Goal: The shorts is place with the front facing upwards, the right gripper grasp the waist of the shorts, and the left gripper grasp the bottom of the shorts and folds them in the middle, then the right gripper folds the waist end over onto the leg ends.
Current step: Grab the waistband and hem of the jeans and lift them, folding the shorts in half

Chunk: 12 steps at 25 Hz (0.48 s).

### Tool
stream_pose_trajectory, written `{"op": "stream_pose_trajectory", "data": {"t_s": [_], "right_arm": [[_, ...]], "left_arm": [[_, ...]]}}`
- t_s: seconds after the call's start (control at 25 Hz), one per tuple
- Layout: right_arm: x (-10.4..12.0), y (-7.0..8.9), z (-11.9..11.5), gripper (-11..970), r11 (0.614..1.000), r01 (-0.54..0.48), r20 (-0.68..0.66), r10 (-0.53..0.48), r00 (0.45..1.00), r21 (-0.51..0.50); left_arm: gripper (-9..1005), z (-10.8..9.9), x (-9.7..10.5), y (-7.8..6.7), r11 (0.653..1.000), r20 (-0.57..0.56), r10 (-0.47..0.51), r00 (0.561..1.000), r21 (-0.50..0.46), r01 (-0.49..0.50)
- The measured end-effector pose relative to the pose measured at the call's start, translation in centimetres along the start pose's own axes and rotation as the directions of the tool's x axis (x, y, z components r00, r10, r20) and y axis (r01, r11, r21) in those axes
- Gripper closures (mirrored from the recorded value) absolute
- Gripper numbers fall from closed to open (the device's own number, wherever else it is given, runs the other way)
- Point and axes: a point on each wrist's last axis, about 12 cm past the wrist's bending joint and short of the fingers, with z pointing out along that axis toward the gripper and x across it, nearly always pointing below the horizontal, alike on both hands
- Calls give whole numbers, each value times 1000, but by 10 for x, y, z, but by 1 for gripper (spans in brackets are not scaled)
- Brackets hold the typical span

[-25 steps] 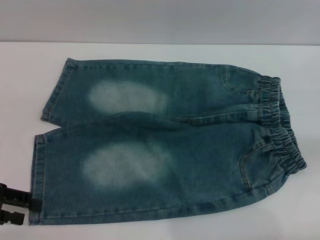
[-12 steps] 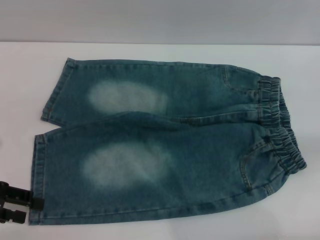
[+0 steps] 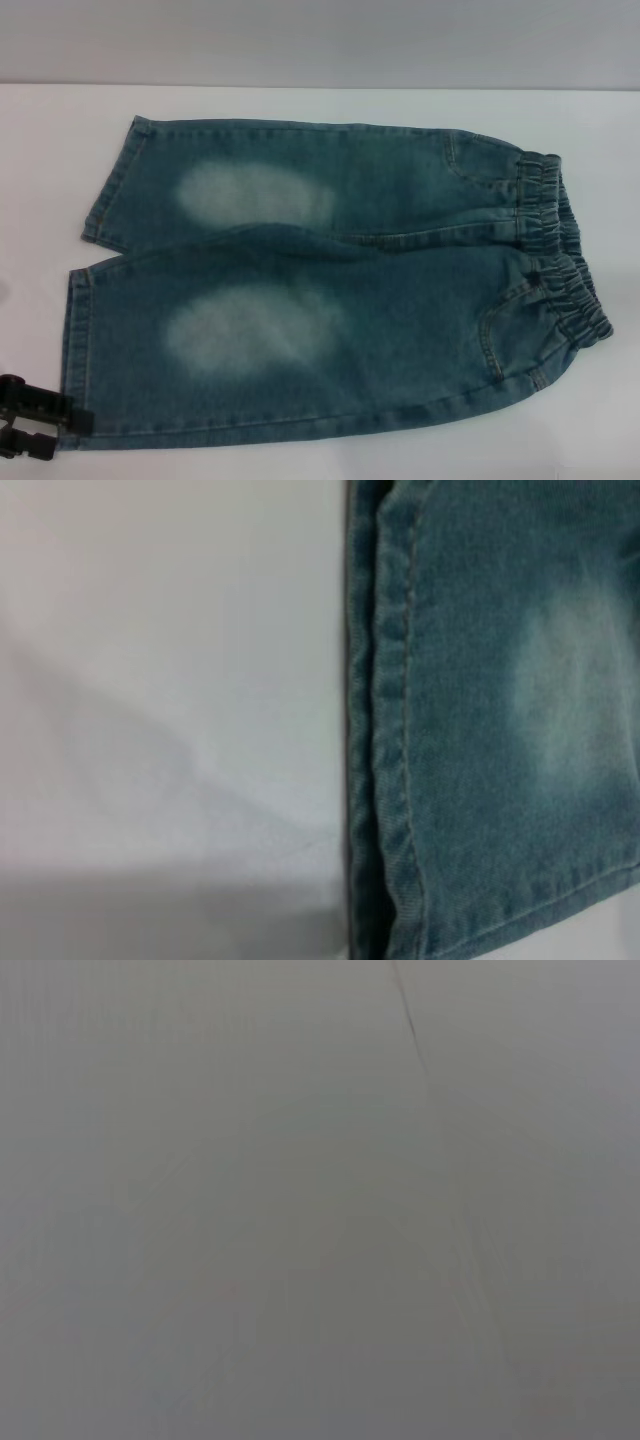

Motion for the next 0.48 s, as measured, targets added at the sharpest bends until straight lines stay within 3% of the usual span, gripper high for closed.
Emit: {"op": "stream_pose_trajectory", "data": {"t_s": [0.48], "right_arm": [[0,1,1,514,1000,0,0,0,1000,-4]], "left_arm": [[231,8,-3,-4,1000,-10,15,1000,-6,-15]]}}
